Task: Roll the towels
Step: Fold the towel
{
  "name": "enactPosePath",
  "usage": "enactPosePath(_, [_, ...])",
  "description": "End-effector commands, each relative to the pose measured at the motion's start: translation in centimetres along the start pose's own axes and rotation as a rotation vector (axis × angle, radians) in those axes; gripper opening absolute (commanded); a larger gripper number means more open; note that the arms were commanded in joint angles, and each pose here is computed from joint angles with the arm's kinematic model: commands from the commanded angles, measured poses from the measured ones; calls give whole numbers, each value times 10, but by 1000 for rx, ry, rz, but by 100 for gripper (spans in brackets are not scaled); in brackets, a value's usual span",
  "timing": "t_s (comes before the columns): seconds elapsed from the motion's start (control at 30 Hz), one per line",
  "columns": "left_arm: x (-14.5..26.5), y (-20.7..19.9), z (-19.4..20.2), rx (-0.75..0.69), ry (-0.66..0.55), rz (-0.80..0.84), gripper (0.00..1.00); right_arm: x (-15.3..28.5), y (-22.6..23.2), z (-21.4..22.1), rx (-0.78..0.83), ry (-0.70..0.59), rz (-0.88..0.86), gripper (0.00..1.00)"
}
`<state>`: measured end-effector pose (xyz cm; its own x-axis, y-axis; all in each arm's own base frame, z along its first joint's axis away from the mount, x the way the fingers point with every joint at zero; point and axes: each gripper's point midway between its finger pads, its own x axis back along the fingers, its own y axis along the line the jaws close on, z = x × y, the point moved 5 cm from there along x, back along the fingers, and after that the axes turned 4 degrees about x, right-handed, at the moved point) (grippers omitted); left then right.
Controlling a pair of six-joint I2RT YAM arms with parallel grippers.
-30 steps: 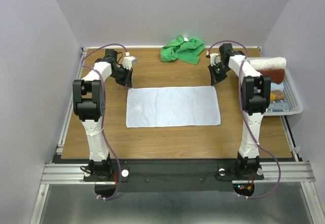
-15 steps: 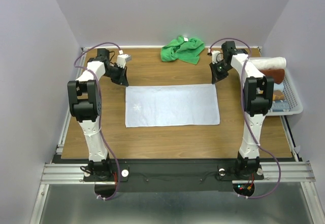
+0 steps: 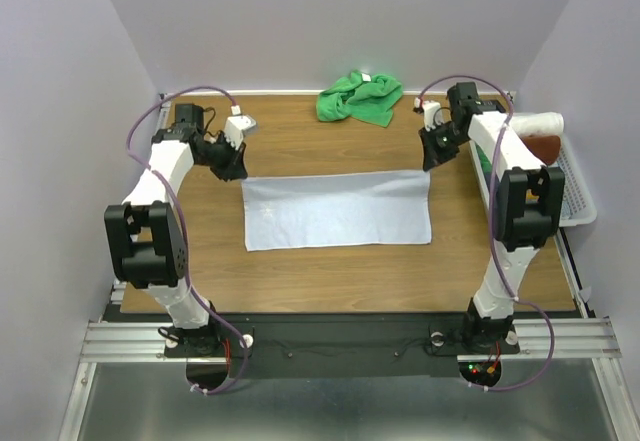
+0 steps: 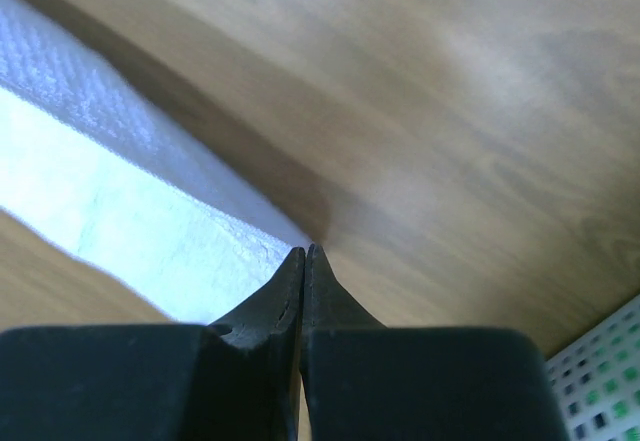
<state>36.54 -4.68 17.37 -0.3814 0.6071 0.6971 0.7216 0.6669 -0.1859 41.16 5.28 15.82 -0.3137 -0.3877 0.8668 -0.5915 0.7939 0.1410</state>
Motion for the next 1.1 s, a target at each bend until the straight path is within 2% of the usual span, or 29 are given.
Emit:
enactPosePath(0.0, [11,-26,23,-60,29,54,0,22,16,11,43,-25,-46,1])
enactPosePath(0.23, [18,-52,58,-108,72,77,0,34,45,43,107,-14,-127,1])
enactPosePath(0.5, [9,-71,103,-134,183,106,0,20,66,91,137,62,-223,1])
enactPosePath(0.7, [-4,-90,116,-185,231,141,0,13,71,107,146,93,-256,1])
enactPosePath(1.07, [-22,-87,125,-177,276,103,0,2,77,123,152,133,-282,0])
